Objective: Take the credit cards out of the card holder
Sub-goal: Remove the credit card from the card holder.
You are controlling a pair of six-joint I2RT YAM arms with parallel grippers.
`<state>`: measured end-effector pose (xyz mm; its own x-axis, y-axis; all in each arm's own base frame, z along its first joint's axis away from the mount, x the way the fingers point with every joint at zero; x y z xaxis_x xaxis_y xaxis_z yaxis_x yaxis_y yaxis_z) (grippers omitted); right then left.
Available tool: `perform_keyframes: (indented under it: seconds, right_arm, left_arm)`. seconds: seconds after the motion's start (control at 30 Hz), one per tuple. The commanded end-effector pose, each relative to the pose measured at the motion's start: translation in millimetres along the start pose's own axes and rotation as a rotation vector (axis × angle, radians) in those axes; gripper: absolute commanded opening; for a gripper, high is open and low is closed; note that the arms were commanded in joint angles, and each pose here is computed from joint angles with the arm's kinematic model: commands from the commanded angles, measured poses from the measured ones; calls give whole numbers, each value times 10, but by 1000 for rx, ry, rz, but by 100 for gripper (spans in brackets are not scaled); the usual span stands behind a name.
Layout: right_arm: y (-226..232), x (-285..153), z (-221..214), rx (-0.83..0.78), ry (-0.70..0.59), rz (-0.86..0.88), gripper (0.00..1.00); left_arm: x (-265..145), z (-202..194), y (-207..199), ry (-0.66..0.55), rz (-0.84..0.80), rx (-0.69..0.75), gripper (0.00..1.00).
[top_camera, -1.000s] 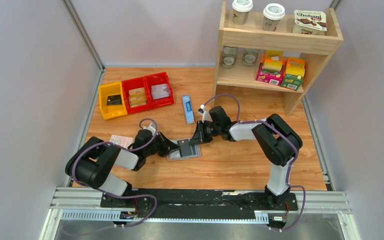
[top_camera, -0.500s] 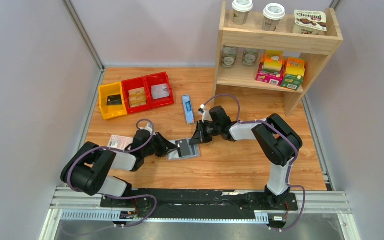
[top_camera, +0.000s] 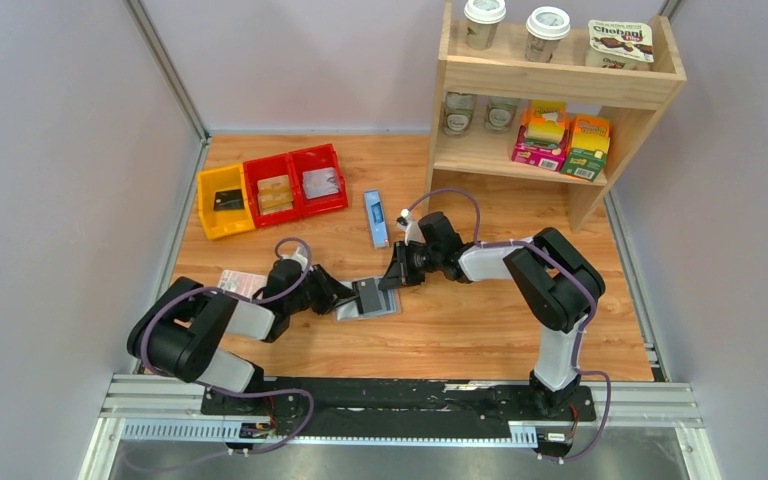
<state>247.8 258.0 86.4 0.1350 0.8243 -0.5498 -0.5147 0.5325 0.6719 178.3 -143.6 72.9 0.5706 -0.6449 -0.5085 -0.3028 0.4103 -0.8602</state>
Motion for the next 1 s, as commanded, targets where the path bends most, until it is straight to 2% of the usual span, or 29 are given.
perform_keyframes:
  seconds: [0.0, 0.17, 0.47, 0.6, 0.97]
  right_arm:
    - [-166, -3, -177, 38, 61, -101, 9]
    - [-172, -1, -184, 38, 62, -101, 8]
    - [-189, -1, -191, 41, 67, -113, 8]
    - [-217, 9, -221, 50, 79, -126, 6]
    - [-238, 10, -240, 53, 86, -144, 5]
  left_arm:
    - [45, 44, -62, -1, -43, 20, 24]
    - [71, 58, -106, 8, -65, 27, 24]
    - [12, 38, -62, -18, -53, 26, 10]
    - [-57, 33, -32, -32, -5, 38, 8]
    - [-381, 68, -81, -168, 98, 153, 4]
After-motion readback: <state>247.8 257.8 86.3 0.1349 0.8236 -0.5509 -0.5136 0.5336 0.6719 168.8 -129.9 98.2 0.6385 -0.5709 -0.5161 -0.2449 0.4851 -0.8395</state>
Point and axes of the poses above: each gripper's point midway between its finger pads, its own x axis out along the fingers, its own y axis along the line the jaws close on, z = x × y, the point moved 10 cm from there along -x, back along the fingers, and after that the axes turned 11 degrees about -x, right-handed, at the moved point
